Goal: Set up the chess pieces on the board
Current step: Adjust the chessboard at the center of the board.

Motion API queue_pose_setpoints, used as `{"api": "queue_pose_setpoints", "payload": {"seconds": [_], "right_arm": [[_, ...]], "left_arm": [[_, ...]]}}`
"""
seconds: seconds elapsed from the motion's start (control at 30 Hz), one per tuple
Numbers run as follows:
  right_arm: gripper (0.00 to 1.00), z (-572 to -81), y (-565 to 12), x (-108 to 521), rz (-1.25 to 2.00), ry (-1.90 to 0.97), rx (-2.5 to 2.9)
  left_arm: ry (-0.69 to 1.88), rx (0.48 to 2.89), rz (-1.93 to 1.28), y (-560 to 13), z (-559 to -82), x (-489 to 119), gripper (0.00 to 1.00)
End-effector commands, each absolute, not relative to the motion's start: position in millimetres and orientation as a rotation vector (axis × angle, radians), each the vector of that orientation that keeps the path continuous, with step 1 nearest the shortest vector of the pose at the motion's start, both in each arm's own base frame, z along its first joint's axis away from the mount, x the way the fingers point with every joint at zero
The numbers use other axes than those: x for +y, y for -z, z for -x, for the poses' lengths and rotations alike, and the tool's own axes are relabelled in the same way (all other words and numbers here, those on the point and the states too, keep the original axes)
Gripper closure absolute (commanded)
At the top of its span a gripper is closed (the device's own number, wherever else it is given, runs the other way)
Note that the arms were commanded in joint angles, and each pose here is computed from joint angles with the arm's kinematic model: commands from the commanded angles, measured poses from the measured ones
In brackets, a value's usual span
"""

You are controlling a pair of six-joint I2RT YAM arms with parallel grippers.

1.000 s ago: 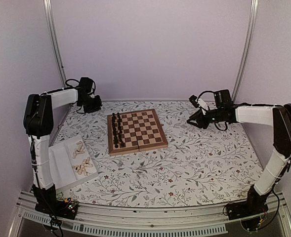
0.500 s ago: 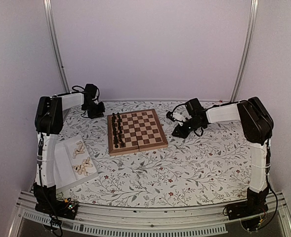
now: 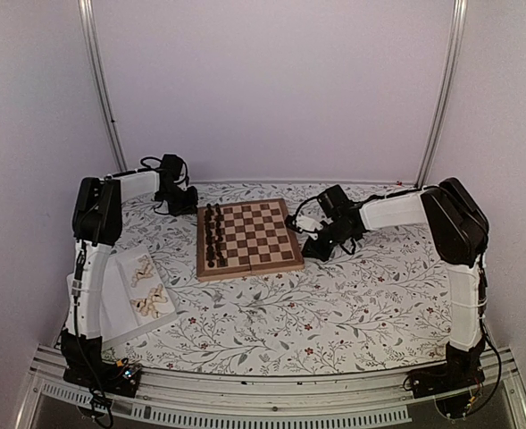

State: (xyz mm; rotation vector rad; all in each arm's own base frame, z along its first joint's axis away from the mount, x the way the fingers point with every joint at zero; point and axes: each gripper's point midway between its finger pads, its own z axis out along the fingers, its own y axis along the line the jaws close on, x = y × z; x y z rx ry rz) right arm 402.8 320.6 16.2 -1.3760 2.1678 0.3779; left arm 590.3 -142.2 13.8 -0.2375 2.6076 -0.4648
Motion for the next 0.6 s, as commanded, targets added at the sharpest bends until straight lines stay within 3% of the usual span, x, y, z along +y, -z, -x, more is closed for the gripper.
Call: {"api": "queue_pose_setpoints", "payload": {"seconds": [0.0, 0.57], "right_arm": [[0.85, -382.7, 5.7, 325.4, 1.482, -0.342, 2.184], [0.87, -282.4, 0.9, 304.0, 1.648, -0.445, 2.218]], "left_arm": [[0.544, 2.650, 0.108, -0.5, -578.2, -183.6, 1.00], [0.933, 2.596, -0.307, -13.7, -530.8, -326.2, 1.00]]}}
